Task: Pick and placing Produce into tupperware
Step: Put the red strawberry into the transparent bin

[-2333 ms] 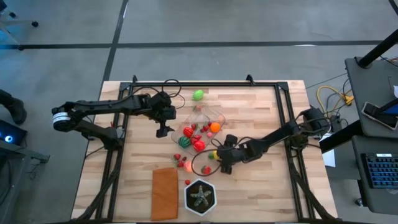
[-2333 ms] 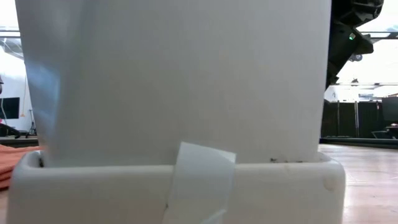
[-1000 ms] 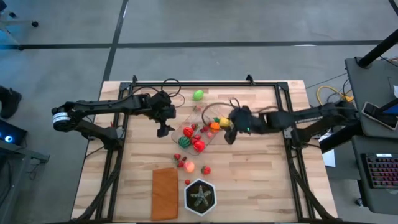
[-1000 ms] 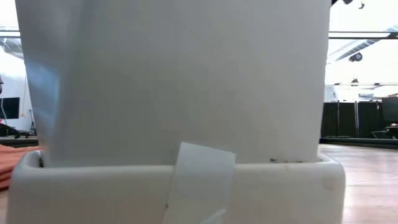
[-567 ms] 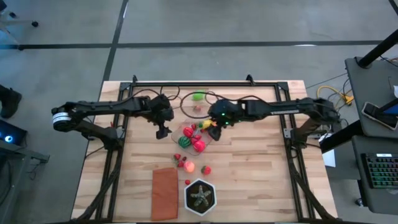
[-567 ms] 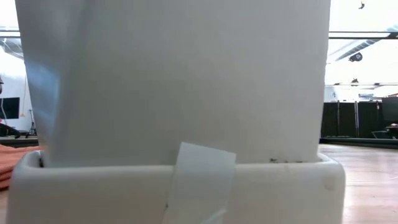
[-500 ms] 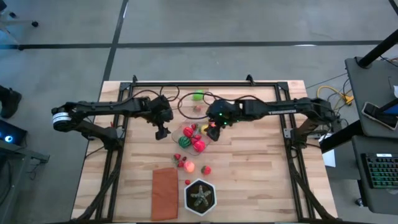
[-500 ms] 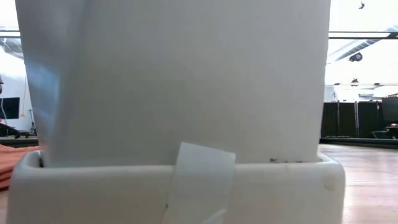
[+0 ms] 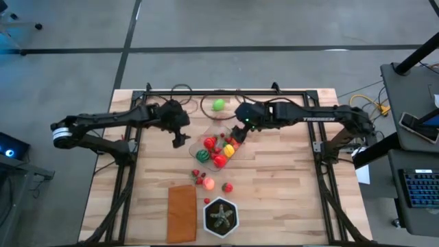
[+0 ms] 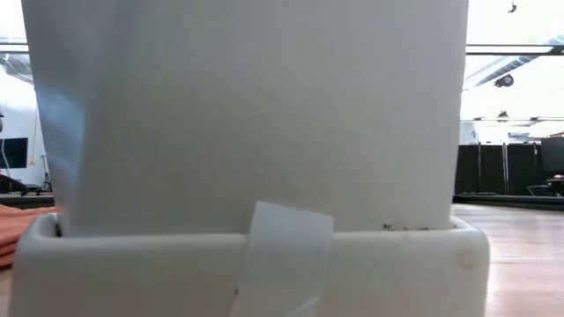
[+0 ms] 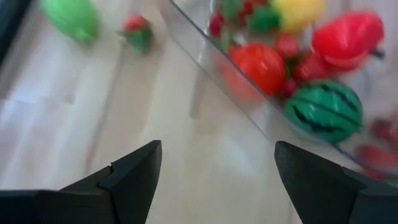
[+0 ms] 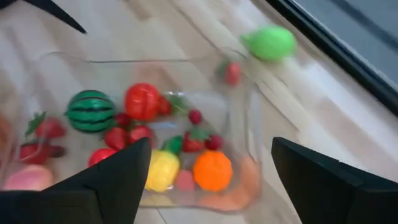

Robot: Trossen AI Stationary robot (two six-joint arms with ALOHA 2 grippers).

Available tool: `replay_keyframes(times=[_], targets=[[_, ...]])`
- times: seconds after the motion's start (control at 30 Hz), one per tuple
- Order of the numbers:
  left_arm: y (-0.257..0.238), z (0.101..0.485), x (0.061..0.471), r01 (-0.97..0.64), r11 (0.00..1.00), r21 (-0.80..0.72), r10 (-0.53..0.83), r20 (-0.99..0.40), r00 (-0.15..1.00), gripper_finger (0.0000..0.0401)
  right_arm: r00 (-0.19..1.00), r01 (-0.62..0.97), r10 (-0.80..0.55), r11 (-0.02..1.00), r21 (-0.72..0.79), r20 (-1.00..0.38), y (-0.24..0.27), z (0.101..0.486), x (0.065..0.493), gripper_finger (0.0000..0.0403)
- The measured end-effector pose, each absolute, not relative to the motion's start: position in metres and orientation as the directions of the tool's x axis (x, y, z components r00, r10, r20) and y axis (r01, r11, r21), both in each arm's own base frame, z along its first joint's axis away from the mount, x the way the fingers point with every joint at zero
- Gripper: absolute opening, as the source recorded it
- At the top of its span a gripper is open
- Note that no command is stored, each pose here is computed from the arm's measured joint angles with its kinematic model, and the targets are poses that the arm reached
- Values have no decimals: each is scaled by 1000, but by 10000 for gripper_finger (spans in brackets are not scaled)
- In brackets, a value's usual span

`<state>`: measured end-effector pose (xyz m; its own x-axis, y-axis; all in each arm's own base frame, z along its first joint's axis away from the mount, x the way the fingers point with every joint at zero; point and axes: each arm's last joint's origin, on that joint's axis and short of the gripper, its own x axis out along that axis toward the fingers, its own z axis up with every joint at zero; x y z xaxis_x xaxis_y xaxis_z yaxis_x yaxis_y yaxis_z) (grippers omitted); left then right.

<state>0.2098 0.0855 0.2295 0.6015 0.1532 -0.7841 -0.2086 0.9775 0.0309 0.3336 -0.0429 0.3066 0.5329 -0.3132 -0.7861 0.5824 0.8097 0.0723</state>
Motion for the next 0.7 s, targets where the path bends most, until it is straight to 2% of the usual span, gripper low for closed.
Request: replay_keyframes(times=[0.13, 0.3, 0.43, 0.53, 0.6, 0.7], targets=[[109, 239, 211, -306, 952, -22, 186, -752, 633, 296, 465, 704, -327, 700, 119, -823, -52, 309, 319, 325], [151, 242, 212, -428, 876, -223, 138, -734, 665, 296, 380, 774, -330, 625, 102, -864, -61, 309, 305, 325], [182, 237, 217, -482, 806, -344, 88, -735, 673, 296, 349, 777, -326, 625, 77, -879, -63, 309, 300, 325], [198, 228, 223, -460, 759, -461, -11, -716, 698, 296, 338, 743, -297, 666, 60, -893, -66, 308, 298, 325], [202, 222, 229, -378, 790, -483, -82, -694, 716, 296, 326, 707, -281, 706, 36, -903, -65, 307, 297, 325], [200, 213, 235, -286, 862, -419, -113, -709, 696, 296, 300, 641, -267, 767, -13, -916, -65, 302, 294, 325]])
